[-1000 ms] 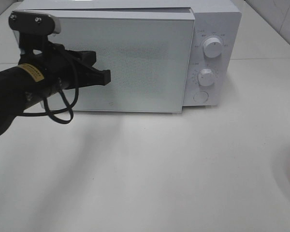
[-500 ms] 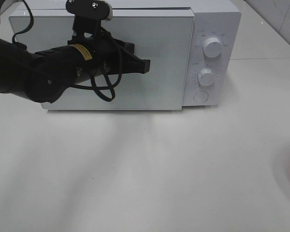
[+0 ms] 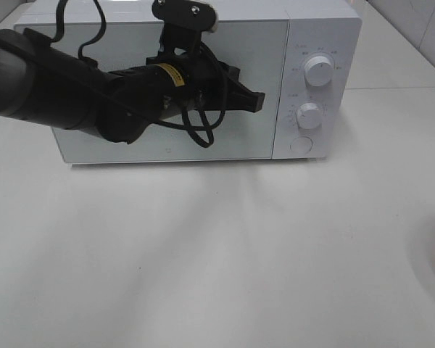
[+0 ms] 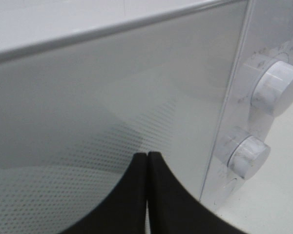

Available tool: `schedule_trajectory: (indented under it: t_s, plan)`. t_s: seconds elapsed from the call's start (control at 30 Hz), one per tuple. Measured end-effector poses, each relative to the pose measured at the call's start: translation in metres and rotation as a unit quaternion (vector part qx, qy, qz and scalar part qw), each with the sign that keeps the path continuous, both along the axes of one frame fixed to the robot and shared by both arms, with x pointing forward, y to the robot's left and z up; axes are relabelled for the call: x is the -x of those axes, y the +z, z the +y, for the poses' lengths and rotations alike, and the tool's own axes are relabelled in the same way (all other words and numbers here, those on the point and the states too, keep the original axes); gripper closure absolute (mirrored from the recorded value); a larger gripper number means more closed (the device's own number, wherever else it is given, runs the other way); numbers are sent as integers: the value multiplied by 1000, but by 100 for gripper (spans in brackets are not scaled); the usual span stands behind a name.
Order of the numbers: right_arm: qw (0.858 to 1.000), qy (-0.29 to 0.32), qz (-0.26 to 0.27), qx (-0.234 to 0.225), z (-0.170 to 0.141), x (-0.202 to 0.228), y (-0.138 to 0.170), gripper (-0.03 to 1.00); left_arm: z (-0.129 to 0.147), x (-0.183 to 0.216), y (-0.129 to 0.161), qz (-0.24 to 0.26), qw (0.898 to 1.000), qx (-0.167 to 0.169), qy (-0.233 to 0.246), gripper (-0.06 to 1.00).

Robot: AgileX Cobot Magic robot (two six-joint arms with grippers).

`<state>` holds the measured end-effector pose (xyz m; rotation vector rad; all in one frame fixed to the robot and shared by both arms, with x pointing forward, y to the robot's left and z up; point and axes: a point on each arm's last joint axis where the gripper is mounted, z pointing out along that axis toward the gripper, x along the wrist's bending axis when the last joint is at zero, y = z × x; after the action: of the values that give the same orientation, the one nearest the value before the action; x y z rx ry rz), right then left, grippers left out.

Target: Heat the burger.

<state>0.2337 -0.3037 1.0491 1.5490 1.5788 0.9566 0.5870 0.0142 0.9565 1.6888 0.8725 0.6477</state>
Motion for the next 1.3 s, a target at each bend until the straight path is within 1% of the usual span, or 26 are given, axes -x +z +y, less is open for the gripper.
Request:
schedule_trajectory:
  t_s: [0.23,0.33,0.4,0.5,0.57,0.6,0.63,0.67,0.7,0.73,0.77,0.8,0.83,0.87,0.93,0.97,1.0,1.03,1.07,1.1,1.13,1.17,1.2,1.23,1.27,1.3]
  plan:
    - [1000,0,0,0,0,0,0,20,-4,0,-1,8,1000,-7,2,94]
    - [1000,0,0,0,0,0,0,20,-6,3,3,24,1000,-2,4,94]
    - [1000,0,0,0,0,0,0,20,-8,9,14,61,998,3,3,94]
    - [1000,0,0,0,0,0,0,20,-8,12,17,73,997,0,0,91]
    - [1000,0,0,0,0,0,0,20,-14,26,24,109,994,-16,-22,80]
    - [1000,0,0,0,0,0,0,20,-14,26,24,109,994,-16,-22,80]
    - [1000,0,0,0,0,0,0,20,-18,36,28,129,991,-27,-38,60]
    - [1000,0,0,0,0,0,0,20,-20,44,30,148,987,-39,-52,46]
    - [1000,0,0,0,0,0,0,20,-20,44,30,148,987,-39,-52,46]
    - [1000,0,0,0,0,0,0,20,-21,48,31,160,985,-44,-56,20]
    - [1000,0,0,0,0,0,0,20,-21,54,31,187,979,-54,-64,5]
    - [1000,0,0,0,0,0,0,20,-21,54,31,187,979,-54,-64,5]
    - [1000,0,0,0,0,0,0,20,-20,58,32,204,975,-62,-67,1]
    - [1000,0,0,0,0,0,0,20,-20,58,32,204,975,-62,-67,1]
    - [1000,0,0,0,0,0,0,20,-12,72,37,266,955,-96,-83,-4]
    - [1000,0,0,0,0,0,0,20,-12,72,37,266,955,-96,-83,-4]
    - [1000,0,0,0,0,0,0,20,-10,76,39,281,950,-105,-88,-4]
    - [1000,0,0,0,0,0,0,20,-6,83,42,306,939,-123,-97,-4]
    - [1000,0,0,0,0,0,0,20,-6,83,42,306,939,-123,-97,-4]
    - [1000,0,0,0,0,0,0,20,-4,86,43,317,934,-131,-101,-4]
    - [1000,0,0,0,0,0,0,20,1,94,47,344,920,-151,-110,-4]
    - [1000,0,0,0,0,0,0,20,1,94,47,344,920,-151,-110,-4]
    - [1000,0,0,0,0,0,0,20,3,98,49,357,913,-160,-115,-4]
    - [1000,0,0,0,0,0,0,20,8,105,53,376,902,-175,-122,-4]
    - [1000,0,0,0,0,0,0,20,8,105,53,376,902,-175,-122,-4]
    - [1000,0,0,0,0,0,0,20,12,111,56,398,890,-187,-125,-4]
